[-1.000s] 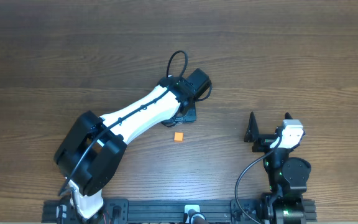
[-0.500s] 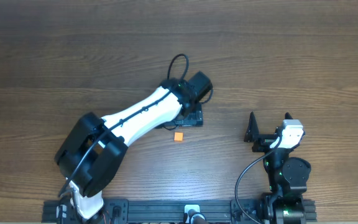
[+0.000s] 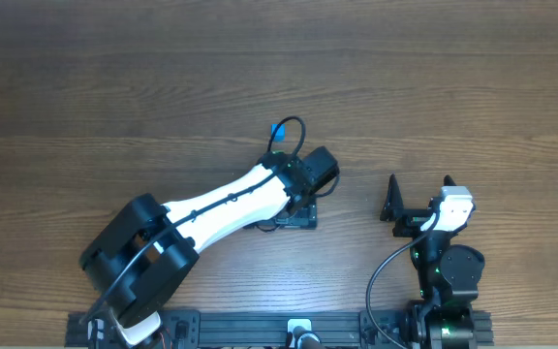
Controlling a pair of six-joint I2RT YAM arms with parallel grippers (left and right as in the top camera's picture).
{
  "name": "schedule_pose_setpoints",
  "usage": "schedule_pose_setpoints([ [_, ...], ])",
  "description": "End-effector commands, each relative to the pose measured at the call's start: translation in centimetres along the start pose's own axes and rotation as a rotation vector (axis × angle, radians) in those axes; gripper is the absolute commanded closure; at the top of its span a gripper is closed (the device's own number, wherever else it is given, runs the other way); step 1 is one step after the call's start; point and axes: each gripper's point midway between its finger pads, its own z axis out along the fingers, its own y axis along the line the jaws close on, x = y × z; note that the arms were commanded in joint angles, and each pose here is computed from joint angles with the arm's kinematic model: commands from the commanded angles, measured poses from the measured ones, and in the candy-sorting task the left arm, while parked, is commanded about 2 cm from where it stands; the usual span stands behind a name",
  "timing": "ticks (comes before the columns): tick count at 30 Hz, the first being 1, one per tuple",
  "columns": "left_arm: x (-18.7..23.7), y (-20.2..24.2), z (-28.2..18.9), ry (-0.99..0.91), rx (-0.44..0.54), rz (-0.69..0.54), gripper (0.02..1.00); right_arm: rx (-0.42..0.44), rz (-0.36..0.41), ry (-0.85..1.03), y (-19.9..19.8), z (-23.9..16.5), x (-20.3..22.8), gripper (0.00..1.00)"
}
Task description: Stack Cubes
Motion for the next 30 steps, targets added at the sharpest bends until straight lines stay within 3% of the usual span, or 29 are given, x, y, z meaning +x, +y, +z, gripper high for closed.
schedule_pose_setpoints([
  [1,-0.03,0.13,-0.34,-0.013,0.021,-0.025,0.112,-0.002,0.006,0.001,-0.02,0.01,0.18,0.007],
  [14,-0.72,0.18,-0.30,-0.032,0.025,-0.022,0.408,-0.002,0.006,0.001,-0.02,0.01,0.16,0.007],
  [30,-0.88,0.54,0.30,-0.023,0.008,-0.031,0.566,-0.002,0.006,0.001,-0.02,0.01,0.16,0.009],
])
